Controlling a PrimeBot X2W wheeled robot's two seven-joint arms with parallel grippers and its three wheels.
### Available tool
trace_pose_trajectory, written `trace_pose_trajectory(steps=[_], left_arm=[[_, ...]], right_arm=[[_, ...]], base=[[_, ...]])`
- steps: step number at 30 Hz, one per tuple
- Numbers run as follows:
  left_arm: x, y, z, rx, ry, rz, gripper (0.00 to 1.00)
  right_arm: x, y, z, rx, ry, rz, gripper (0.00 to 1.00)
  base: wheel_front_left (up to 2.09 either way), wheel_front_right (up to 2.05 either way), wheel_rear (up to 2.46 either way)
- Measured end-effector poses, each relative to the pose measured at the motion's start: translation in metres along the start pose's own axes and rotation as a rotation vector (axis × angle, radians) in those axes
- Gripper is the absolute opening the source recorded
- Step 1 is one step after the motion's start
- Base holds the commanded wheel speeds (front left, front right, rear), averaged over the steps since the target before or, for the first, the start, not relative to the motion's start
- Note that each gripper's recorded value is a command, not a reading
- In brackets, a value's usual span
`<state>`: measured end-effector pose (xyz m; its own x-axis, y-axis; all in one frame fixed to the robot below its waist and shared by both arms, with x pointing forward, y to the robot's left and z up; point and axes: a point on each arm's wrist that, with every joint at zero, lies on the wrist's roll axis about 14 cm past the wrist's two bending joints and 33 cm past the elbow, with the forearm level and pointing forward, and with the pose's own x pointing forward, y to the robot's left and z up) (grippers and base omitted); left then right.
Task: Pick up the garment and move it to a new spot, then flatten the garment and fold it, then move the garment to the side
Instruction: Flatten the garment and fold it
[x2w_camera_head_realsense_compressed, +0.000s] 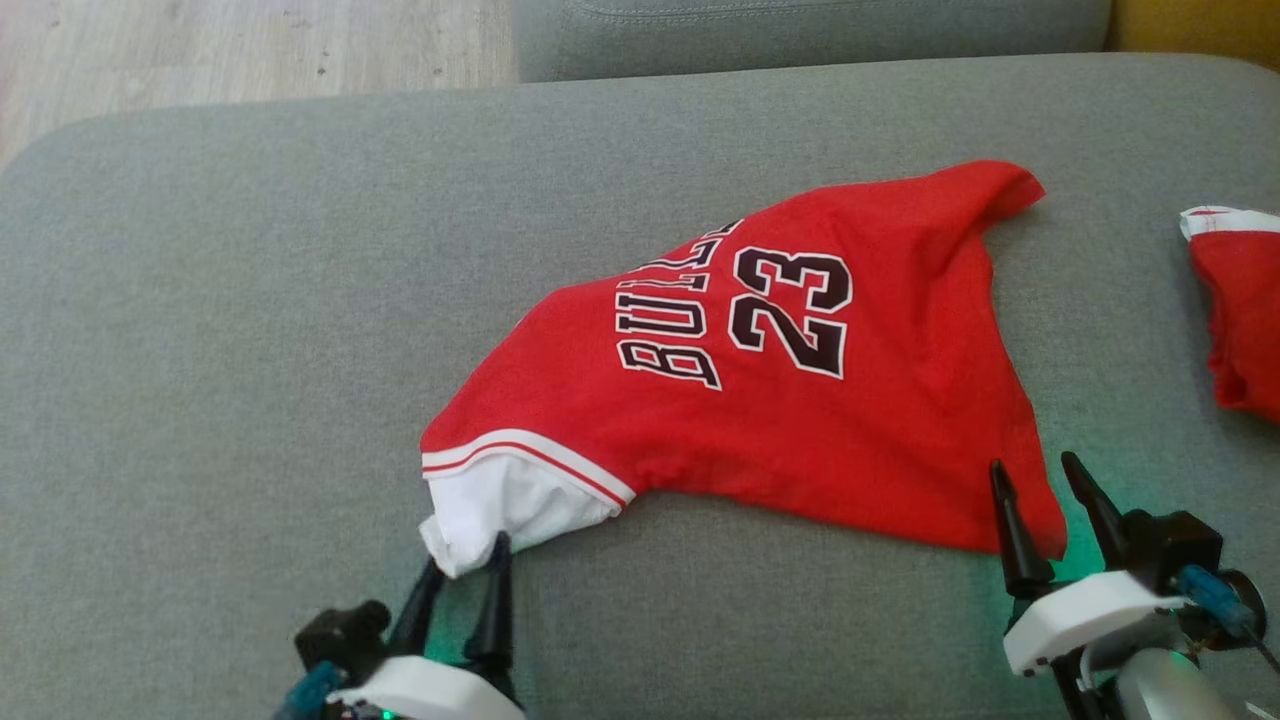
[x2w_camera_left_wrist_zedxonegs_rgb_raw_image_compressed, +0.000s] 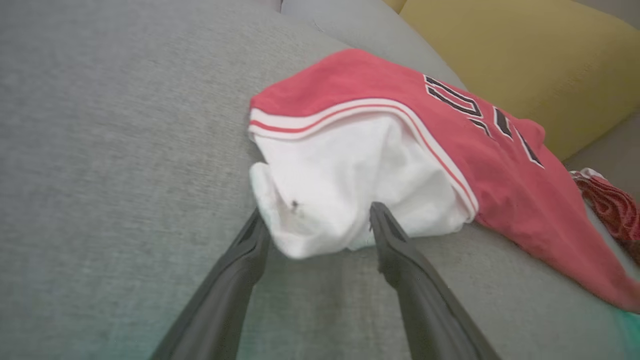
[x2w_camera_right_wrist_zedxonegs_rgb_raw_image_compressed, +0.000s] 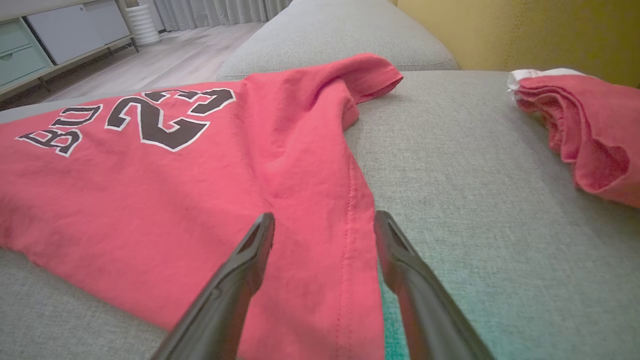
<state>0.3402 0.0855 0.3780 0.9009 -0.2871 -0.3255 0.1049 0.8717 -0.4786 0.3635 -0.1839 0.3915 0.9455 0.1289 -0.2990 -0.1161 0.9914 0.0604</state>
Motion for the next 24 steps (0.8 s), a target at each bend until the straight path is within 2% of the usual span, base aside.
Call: trace_pose_trajectory(steps=[8,14,18,24], left_arm=[[0.000,-0.005,0.010,0.023,-0.026,-0.029,1.00],[0.001,0.016,0.039,0.094,-0.108,0.030,1.00],[0.007,0.017,0.038,0.103,-0.097,0.031,1.00],[0.034,0.028,0.034,0.152,0.003,0.045,1.00]], right_arm=[[-0.001,0.001,0.000,0.002,-0.001,0.000,1.00],[-0.001,0.003,-0.002,0.005,0.007,0.002,1.00],[0.000,0.008,-0.006,0.016,0.014,0.008,1.00],[-0.001,0.009,-0.013,0.018,0.037,0.006,1.00]], base=[[0.00,0.00,0.00],[0.00,0.00,0.00],[0.00,0.00,0.00],[0.00,0.00,0.00]])
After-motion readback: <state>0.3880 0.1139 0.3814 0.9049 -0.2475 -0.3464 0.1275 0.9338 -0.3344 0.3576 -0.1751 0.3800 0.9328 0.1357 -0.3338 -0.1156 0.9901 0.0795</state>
